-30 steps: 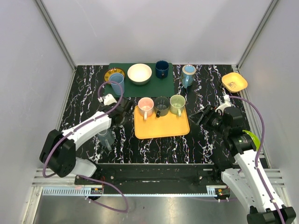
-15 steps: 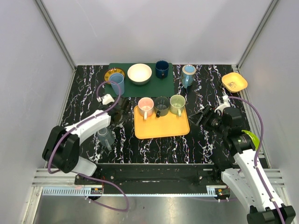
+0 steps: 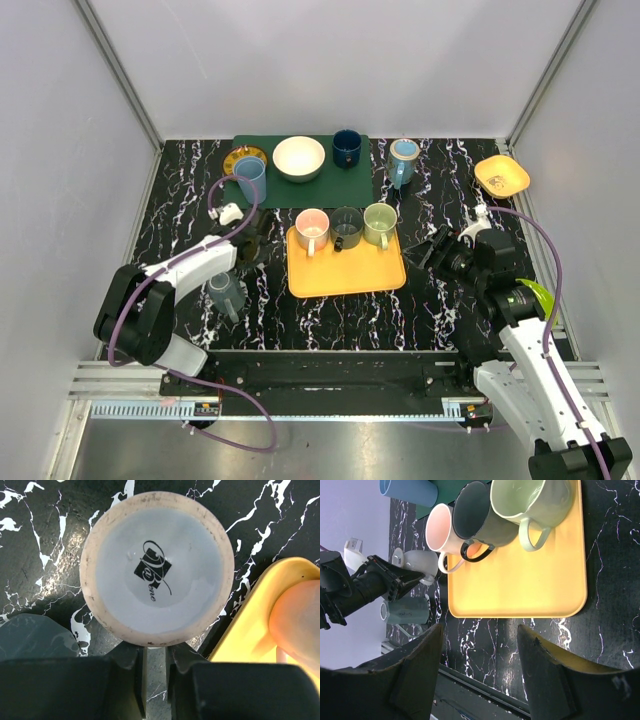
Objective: Turn the mug right side up
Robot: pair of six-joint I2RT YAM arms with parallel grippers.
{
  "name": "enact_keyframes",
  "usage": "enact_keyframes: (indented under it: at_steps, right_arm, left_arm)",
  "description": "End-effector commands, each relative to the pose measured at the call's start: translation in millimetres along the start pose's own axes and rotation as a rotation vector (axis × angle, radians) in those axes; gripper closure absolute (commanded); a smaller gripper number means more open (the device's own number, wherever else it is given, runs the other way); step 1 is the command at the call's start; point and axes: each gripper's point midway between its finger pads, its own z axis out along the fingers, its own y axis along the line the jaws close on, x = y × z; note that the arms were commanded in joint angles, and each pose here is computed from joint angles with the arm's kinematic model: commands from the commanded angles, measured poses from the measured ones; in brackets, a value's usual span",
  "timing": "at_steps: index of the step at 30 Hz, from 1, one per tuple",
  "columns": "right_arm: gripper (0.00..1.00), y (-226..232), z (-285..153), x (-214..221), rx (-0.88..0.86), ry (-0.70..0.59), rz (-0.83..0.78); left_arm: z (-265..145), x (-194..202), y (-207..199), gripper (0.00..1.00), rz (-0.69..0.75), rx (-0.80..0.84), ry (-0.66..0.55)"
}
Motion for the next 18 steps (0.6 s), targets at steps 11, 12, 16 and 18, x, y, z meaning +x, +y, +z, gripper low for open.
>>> enact_keyframes:
  at_steps: [11,12,16,18]
  right_arm:
    - [0.33,5.3,2.9,-2.0,-0.032,-0.011,-0.011]
    - [0.33,5.4,3.0,-2.4,-0.032,-0.013,-0.01]
    - [0.33,4.2,2.8,-0.6,-0.032,-0.011,-0.006]
    - [0.33,3.5,3.0,0.1,-0.03,-0.009,-0.005]
  left_arm:
    - [4.0,-4.8,-2.8,0.59,-0.013,0.028,0.006]
    - [3.8,-5.0,-3.0,0.58,-0.015,0.028,0.006]
    - [4.7,-7.3,-3.2,0.59,-0.017,0.027,0.007]
    - [5.1,-8.5,-3.7,0.63,-0.02,0.03,0.005]
